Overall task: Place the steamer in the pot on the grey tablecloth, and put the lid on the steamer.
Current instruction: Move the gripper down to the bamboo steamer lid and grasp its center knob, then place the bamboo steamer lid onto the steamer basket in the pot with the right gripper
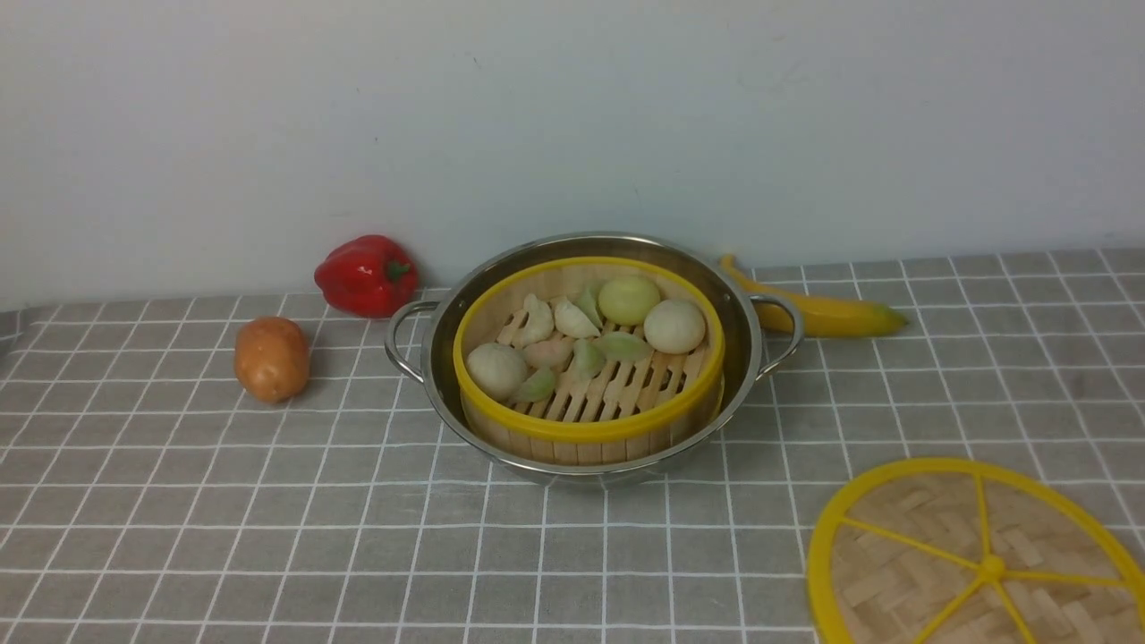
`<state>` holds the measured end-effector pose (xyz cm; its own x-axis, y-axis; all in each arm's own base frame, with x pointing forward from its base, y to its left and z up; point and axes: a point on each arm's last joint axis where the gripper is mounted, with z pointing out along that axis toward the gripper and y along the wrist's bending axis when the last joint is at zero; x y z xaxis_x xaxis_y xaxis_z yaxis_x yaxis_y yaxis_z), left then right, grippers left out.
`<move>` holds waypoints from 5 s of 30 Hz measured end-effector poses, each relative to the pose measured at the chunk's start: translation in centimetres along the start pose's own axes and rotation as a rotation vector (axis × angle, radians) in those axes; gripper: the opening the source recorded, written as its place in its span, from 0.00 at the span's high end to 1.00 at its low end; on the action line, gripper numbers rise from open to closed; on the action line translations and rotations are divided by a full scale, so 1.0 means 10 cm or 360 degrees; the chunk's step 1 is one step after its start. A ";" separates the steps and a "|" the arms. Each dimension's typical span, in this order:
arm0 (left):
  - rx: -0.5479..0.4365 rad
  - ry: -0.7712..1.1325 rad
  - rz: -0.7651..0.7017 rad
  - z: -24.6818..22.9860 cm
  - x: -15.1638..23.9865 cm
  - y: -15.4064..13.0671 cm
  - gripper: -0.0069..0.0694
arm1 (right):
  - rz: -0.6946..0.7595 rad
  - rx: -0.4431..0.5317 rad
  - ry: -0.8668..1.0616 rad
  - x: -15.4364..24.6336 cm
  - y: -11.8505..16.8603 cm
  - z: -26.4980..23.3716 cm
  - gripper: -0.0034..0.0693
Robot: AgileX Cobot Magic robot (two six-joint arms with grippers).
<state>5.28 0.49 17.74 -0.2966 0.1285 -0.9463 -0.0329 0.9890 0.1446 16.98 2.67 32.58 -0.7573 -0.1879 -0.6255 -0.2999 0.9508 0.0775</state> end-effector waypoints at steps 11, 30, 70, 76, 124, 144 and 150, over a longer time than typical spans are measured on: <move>0.0000 0.0000 0.0000 0.00 0.00 0.00 0.62 | -0.0059 -0.0162 0.0750 -0.39 -0.02 1.17 0.62; 0.0000 0.0000 0.0000 0.00 0.00 0.00 0.59 | 0.0007 -0.0066 0.1123 -0.16 -0.12 2.02 0.62; 0.0000 0.0000 0.0000 0.00 0.00 0.00 0.59 | -0.0192 0.0007 0.0423 -1.53 -0.04 1.21 0.75; 0.0000 0.0000 0.0000 0.00 0.00 0.00 0.59 | -0.0540 -0.0092 0.0270 -1.84 0.40 1.19 0.75; 0.0000 0.0000 0.0000 0.00 0.00 0.00 0.59 | -0.1122 -0.0393 0.0277 -2.01 1.46 2.35 0.75; 0.0000 0.0000 0.0000 0.00 0.00 0.00 0.59 | -0.1432 -0.0412 0.0182 -2.04 1.47 2.35 0.75; 0.0000 0.0000 0.0000 0.00 0.00 0.00 0.59 | -0.1497 -0.0406 0.0137 -2.06 1.48 2.36 0.75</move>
<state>5.28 0.49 17.74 -0.2966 0.1285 -0.9463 -0.0329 0.9890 0.1446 41.85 26.38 28.31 -0.1816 -0.8691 -0.4602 -0.9118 0.3241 -0.2522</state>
